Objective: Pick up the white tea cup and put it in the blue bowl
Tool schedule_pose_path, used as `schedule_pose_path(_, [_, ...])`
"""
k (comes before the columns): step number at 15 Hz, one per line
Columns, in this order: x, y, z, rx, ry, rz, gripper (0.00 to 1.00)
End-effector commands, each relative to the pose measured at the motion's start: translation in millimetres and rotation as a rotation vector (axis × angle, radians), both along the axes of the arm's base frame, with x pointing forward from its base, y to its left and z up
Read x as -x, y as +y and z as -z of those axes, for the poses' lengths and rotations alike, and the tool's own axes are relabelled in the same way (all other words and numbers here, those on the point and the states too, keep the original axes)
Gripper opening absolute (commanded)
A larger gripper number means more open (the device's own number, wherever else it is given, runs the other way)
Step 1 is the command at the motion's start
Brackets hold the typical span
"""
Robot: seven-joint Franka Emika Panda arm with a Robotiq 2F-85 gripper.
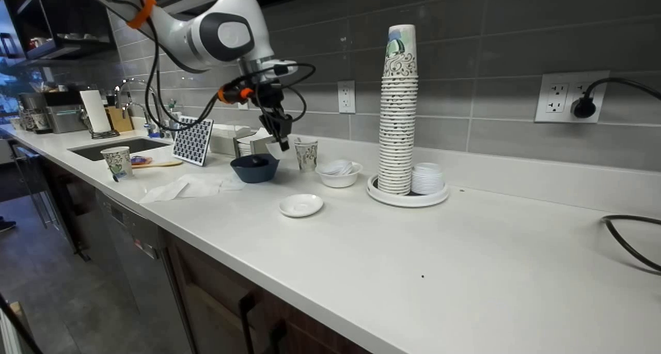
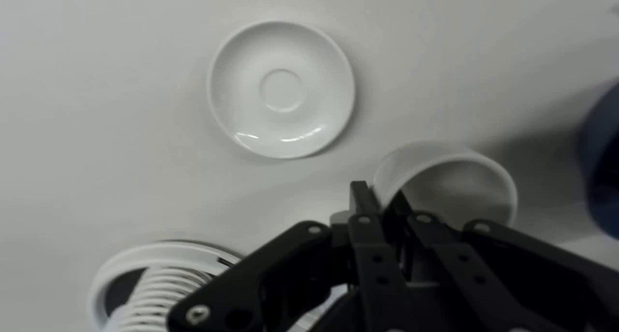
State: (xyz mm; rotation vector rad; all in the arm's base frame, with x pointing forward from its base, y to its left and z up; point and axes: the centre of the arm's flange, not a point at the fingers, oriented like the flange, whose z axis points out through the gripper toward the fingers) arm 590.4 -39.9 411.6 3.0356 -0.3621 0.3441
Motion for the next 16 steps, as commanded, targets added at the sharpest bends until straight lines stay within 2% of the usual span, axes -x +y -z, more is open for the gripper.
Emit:
schedule_pose_path(1, [5, 82, -14, -0.028, -0.006, -0.201, 0.02])
schedule_pose_path(5, [6, 181, 3, -0.03, 0.01, -0.44, 0.02])
schedule_pose_path(8, [-8, 225, 10, -0.022, -0.005, -0.529, 0.02])
schedule_pose_path(11, [-23, 238, 21, -0.028, 0.0, -0.545, 0.02])
schedule_pose_path(16, [-59, 236, 53, -0.005, 0.018, -0.527, 0.02])
